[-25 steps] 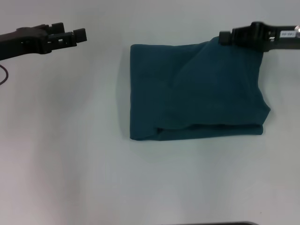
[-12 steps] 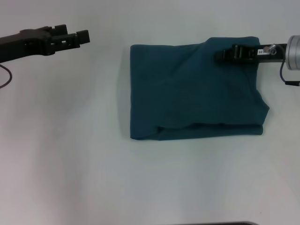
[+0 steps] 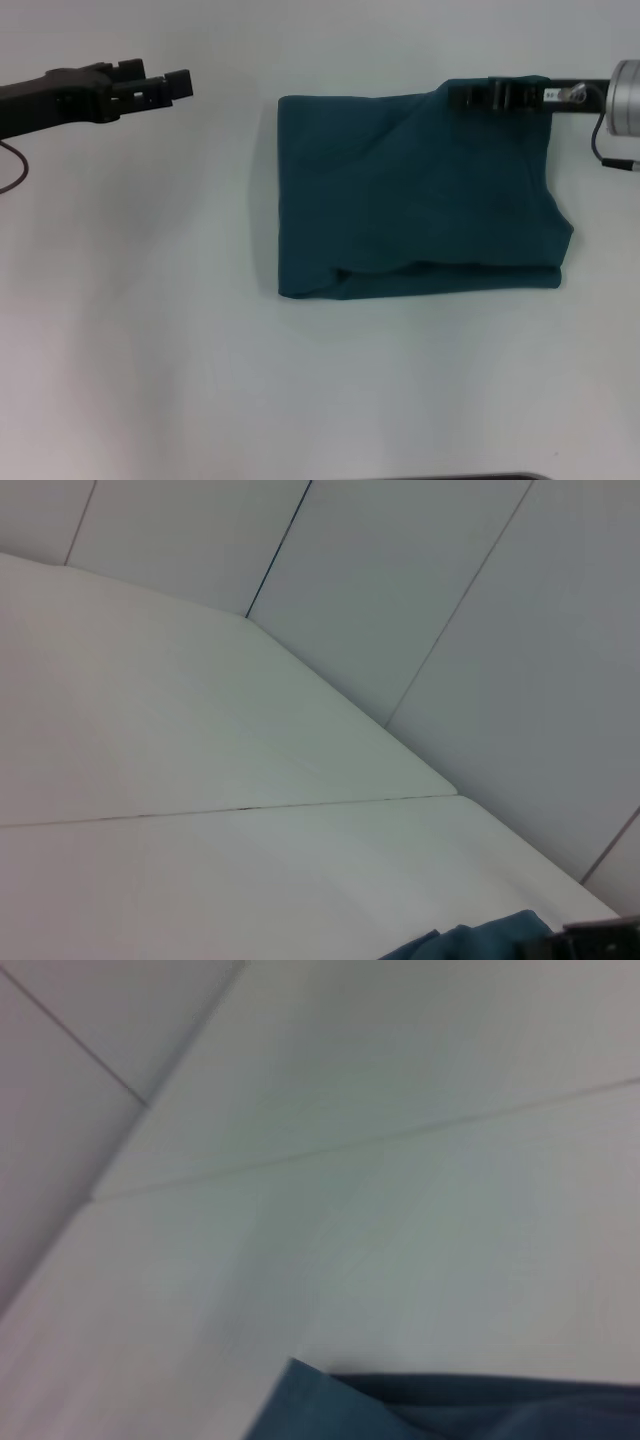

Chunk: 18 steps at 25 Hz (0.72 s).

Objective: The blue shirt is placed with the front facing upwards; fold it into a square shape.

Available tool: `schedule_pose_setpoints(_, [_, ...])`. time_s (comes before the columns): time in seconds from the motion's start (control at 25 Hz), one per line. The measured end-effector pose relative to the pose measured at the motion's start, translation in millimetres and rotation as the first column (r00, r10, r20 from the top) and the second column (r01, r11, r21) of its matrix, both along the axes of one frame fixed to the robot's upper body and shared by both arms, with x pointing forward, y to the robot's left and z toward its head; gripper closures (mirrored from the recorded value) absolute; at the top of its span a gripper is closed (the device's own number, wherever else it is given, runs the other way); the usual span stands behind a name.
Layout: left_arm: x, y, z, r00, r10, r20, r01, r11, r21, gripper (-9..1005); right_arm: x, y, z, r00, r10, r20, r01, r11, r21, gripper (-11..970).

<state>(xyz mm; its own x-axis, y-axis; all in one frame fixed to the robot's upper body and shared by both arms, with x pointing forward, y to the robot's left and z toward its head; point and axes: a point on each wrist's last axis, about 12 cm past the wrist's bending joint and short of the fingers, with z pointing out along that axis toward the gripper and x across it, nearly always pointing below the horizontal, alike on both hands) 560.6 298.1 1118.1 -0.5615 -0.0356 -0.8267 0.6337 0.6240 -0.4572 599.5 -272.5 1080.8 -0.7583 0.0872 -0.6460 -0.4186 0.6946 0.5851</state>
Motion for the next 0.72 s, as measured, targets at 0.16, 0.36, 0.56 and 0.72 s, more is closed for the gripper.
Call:
schedule_pose_setpoints(0.16, [-0.3, 0.0, -0.4, 1.0, -0.001, -0.002, 0.001, 1.0, 0.0, 33, -5.4, 1.6, 9.4, 0.998, 0.056, 0.018, -0.058, 0.996, 0.074, 955])
schedule_pose_setpoints(0.36, [-0.5, -0.4, -1.0, 1.0, -0.001, -0.004, 0.001, 1.0, -0.002, 32, -13.4, 13.0, 8.3, 0.988, 0.157, 0.0, -0.157, 0.984, 0.082, 954])
schedule_pose_setpoints(0.56, [-0.9, -0.3, -1.7, 1.0, -0.003, -0.008, 0.003, 1.0, -0.004, 32, -22.0, 15.5, 3.0, 0.977, 0.212, -0.029, -0.209, 0.975, 0.069, 952])
schedule_pose_setpoints(0.72, [-3.7, -2.8, -1.4, 0.999, -0.034, -0.008, 0.034, 0.999, -0.011, 32, -25.6, 5.2, 0.8, 0.982, 0.183, -0.034, -0.18, 0.981, 0.072, 951])
